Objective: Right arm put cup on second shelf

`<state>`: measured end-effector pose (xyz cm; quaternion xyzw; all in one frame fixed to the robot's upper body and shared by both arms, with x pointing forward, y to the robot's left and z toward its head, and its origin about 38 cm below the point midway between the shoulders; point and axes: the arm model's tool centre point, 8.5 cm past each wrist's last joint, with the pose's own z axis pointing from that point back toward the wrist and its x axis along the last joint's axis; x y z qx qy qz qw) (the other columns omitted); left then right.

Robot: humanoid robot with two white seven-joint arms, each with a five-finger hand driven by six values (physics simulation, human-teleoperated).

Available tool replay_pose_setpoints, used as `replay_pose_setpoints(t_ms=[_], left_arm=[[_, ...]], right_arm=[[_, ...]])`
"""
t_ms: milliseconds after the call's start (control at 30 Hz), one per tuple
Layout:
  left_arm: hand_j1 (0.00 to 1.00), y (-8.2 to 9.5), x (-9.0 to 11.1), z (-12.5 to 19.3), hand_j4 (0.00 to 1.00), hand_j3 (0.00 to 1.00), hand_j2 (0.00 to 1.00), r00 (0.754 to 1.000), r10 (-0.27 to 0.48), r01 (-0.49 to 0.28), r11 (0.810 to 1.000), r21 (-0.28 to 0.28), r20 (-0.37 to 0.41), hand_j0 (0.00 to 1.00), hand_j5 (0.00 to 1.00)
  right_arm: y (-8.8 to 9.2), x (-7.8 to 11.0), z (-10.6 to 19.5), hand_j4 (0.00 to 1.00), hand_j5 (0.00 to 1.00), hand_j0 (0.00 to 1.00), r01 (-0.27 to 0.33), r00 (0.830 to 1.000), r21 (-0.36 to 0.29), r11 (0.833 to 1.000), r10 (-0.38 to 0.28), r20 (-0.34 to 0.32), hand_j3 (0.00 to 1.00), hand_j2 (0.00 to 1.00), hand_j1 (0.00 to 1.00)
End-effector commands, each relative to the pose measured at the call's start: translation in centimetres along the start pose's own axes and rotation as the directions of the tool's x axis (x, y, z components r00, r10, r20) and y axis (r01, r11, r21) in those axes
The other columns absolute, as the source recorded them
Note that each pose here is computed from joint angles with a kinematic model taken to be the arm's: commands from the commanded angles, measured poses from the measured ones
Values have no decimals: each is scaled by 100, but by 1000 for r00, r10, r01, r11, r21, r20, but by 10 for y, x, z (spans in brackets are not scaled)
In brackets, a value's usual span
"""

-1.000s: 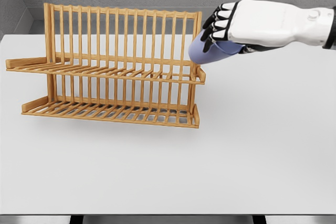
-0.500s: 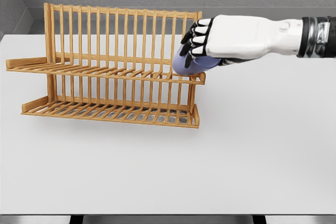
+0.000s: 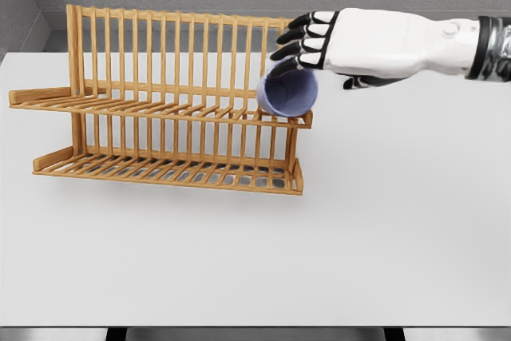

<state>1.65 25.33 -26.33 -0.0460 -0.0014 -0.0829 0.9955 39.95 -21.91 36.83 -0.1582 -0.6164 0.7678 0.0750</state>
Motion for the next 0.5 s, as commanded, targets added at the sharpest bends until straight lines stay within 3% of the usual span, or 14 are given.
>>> replay_pose_setpoints(t_ms=[0,67,100,133,167,200,300,367,467], left_arm=[[100,0,0,0,100,100,100,1000,0,0,1000,0,-2,100,100],[100,0,0,0,100,100,100,1000,0,0,1000,0,0,100,100],[100,0,0,0,100,100,100,1000,0,0,1000,0,0,100,100],[100,0,0,0,100,100,100,1000,0,0,1000,0,0,100,100],[100,0,0,0,100,100,100,1000,0,0,1000,0,0,100,100],[100,0,0,0,100,100,100,1000,0,0,1000,0,0,100,100],[100,0,0,0,100,100,100,1000,0,0,1000,0,0,100,100],[100,0,0,0,100,100,100,1000,0,0,1000,0,0,100,100],[100,0,0,0,100,100,100,1000,0,0,1000,0,0,100,100]], right_arm=[[-47,-19,54,100,100,100,-89,986,-102,991,74,-149,100,100,100],[-43,-30,106,100,100,100,-81,957,-149,985,35,-287,100,100,100],[-21,-35,124,100,100,100,-27,942,-131,991,-19,-334,100,100,100],[3,-37,126,100,100,100,37,937,-118,992,-75,-342,100,100,100],[36,-43,130,100,100,100,128,919,-111,986,-160,-361,100,100,100],[75,-46,124,100,100,100,228,893,-130,965,-261,-366,100,100,100],[117,-34,117,100,100,100,328,865,-132,936,-353,-356,100,100,100],[139,-26,111,100,100,100,377,849,-130,917,-398,-348,100,100,100],[147,-24,101,100,100,100,374,850,-121,919,-393,-351,100,100,100]])
